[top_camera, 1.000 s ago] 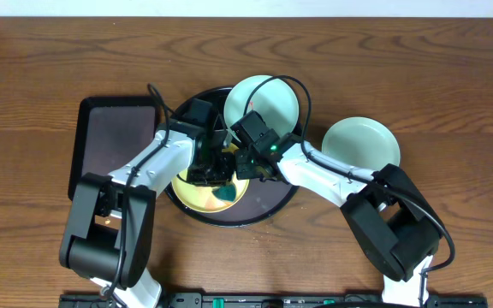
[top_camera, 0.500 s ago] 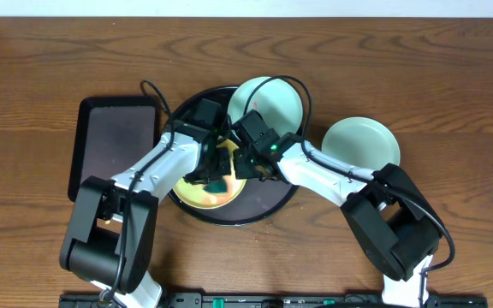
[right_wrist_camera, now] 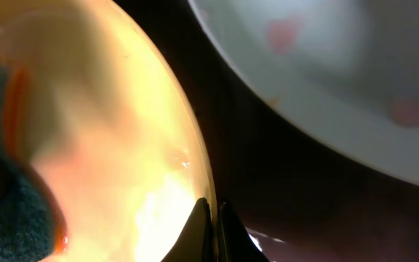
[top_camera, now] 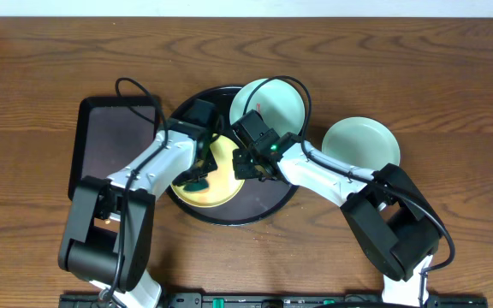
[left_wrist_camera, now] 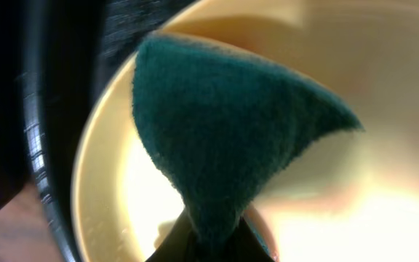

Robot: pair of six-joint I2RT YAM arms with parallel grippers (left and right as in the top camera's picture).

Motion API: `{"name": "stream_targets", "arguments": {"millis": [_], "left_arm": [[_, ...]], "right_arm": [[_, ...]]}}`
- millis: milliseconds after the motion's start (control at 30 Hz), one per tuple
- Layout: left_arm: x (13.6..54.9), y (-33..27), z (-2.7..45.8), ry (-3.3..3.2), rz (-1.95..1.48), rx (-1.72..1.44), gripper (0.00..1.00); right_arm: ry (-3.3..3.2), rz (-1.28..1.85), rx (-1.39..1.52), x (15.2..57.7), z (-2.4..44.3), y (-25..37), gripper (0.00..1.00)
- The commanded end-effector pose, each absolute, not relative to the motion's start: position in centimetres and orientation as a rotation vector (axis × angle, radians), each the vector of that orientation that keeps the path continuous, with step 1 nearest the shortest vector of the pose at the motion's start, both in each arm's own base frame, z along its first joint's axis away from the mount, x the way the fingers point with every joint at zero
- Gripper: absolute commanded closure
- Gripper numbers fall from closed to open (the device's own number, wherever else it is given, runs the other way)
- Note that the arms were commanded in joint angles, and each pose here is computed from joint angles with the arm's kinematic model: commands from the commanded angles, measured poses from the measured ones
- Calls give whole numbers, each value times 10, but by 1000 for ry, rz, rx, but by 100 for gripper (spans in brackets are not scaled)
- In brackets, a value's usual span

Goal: Clean dirty plates on tray and stack at the side
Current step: 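Scrub the yellow plate with the sponge in the left gripper, then withdraw the sponge left and tilt the yellow plate up with right gripper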

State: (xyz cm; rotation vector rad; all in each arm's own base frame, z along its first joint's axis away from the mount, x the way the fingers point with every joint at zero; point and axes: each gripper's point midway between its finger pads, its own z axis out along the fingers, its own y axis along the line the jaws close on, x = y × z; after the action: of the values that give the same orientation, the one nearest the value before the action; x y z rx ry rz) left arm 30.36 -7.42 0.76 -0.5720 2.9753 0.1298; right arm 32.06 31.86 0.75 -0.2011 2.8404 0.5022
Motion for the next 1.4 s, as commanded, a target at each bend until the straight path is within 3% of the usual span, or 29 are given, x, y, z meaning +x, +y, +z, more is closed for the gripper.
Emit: {"name": "stream_targets", "arguments": {"millis": [0, 67, 200, 567, 833, 1133, 1367], "left_arm": [[293, -144, 0, 3106, -464, -55, 93], [298, -162, 7, 3055, -623, 73, 93], [314, -164, 9, 2984, -623, 86, 93], [337, -56, 0, 2888, 95, -523, 93], [347, -38, 25, 2882, 162, -591, 93], [368, -38, 90, 2821, 127, -523, 93], [379, 7, 147, 2656, 91, -649, 93]], "right_arm": [[2828, 430, -168, 329, 5, 308, 99], [2828, 430, -168, 329, 5, 308, 99], [2828, 429, -168, 329, 5, 308, 99], [2828, 430, -168, 329, 5, 308, 99], [2828, 429, -166, 329, 5, 308, 98], [2833, 423, -159, 330, 5, 305, 99], [2773, 465, -283, 335, 24, 312, 99]]}}
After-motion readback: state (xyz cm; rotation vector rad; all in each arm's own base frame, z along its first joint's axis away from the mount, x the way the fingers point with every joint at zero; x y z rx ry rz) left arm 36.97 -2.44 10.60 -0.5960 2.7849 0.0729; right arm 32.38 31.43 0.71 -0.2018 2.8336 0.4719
